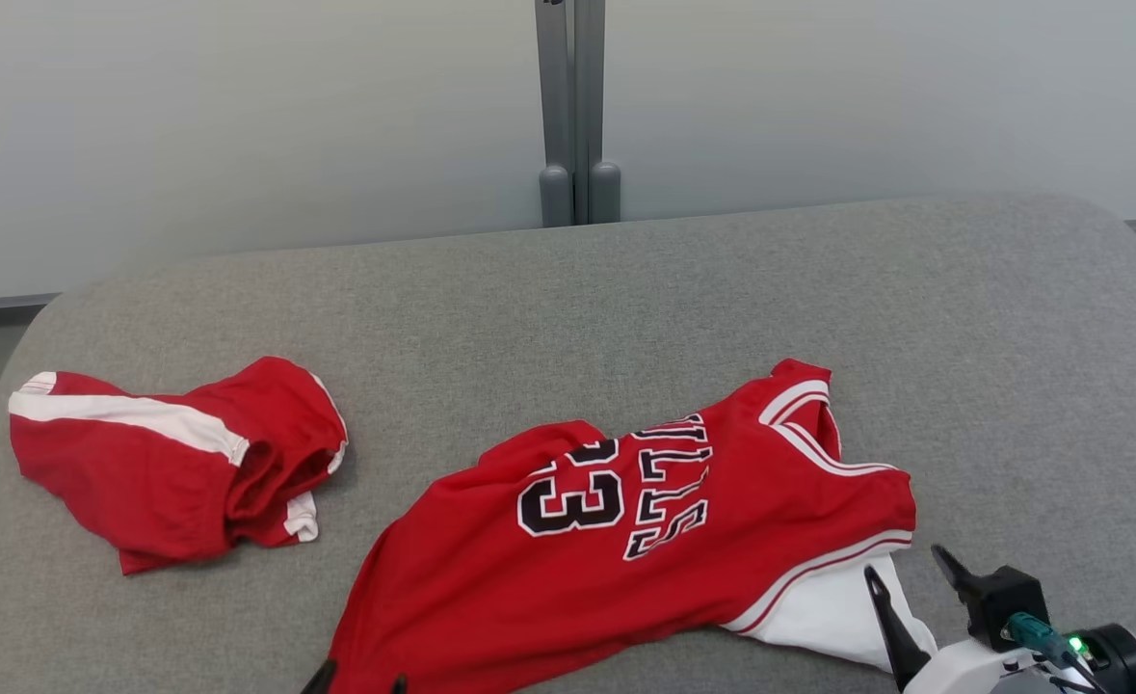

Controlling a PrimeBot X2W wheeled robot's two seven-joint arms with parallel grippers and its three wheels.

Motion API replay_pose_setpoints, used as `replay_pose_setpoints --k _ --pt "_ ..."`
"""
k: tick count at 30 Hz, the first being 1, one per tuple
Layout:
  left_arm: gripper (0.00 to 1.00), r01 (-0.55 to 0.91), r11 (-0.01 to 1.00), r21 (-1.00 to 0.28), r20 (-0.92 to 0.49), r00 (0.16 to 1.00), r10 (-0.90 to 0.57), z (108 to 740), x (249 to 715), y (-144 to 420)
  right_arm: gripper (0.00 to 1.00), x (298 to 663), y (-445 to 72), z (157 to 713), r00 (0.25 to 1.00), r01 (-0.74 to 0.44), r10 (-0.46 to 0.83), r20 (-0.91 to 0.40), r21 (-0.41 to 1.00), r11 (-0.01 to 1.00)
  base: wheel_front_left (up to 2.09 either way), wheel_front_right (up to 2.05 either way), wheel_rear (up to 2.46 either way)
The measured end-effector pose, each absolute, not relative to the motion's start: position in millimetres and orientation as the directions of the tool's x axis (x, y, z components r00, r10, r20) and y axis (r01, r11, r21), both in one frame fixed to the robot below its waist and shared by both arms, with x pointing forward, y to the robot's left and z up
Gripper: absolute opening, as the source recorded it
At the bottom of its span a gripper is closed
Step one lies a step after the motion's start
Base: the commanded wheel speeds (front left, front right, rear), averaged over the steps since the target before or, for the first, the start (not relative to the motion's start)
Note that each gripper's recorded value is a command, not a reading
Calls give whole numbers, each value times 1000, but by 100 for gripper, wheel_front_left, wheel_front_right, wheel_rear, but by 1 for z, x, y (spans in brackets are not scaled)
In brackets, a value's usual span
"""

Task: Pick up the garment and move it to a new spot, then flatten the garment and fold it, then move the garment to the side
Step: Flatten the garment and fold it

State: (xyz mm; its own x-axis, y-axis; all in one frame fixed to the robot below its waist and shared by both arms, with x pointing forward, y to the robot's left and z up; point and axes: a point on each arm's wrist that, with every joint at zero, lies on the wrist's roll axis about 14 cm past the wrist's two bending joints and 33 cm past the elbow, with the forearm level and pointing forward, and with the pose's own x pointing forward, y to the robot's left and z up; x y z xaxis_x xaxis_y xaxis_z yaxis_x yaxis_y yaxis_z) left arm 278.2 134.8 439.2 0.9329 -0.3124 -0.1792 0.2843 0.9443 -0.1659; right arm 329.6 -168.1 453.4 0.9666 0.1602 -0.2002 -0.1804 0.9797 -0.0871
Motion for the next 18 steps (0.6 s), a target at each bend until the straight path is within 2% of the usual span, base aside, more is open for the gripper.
replay_pose_setpoints --k 4,7,11,18 --pt "100 314 929 -194 -263 896 -357 427 272 128 100 307 -180 413 887 -199 138 -441 -96 975 0 0 0" --pt "100 316 926 -206 -304 879 -367 417 269 126 100 296 -189 400 837 -202 118 -534 -100 974 0 0 0" --pt "100 308 923 -232 -333 866 -373 409 269 122 100 288 -188 395 807 -200 119 -578 -79 977 0 0 0" --pt "100 300 927 -226 -376 851 -368 394 274 127 100 291 -191 395 800 -188 108 -590 -76 979 0 0 0"
